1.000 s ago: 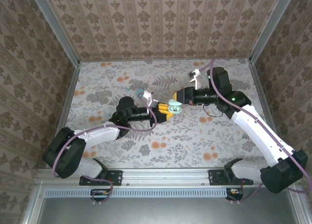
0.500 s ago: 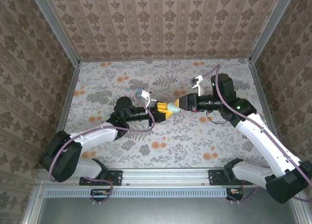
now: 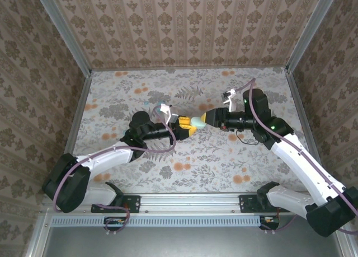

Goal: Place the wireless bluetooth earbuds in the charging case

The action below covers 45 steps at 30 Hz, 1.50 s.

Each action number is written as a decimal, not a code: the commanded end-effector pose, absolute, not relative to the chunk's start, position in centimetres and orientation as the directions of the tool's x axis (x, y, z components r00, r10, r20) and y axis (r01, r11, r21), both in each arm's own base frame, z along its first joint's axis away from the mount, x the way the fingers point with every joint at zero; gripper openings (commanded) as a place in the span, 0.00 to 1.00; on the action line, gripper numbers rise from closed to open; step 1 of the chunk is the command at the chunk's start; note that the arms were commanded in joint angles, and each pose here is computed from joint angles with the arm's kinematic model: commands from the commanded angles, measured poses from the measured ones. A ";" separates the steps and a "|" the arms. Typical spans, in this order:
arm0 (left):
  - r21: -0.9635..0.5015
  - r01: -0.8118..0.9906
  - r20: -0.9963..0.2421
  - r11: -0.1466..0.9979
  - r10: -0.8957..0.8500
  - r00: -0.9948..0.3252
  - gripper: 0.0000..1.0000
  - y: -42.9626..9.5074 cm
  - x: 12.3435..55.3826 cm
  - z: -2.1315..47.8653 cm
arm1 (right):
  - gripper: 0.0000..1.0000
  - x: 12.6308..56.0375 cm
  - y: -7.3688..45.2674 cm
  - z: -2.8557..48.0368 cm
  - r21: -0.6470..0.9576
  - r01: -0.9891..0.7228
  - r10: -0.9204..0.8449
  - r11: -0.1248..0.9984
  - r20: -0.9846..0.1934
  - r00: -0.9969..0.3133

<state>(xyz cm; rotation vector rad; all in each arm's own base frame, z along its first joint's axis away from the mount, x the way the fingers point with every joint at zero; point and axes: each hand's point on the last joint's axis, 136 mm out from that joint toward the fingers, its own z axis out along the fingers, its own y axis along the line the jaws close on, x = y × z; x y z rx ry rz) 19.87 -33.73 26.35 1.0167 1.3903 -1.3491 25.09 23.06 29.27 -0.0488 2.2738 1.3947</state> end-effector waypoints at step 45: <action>-0.144 0.969 -0.990 0.199 -0.037 -0.139 0.07 -31.0 21.3 26.7 | 0.51 29.4 16.1 25.6 0.644 -0.053 0.295 0.764 -0.421 -0.858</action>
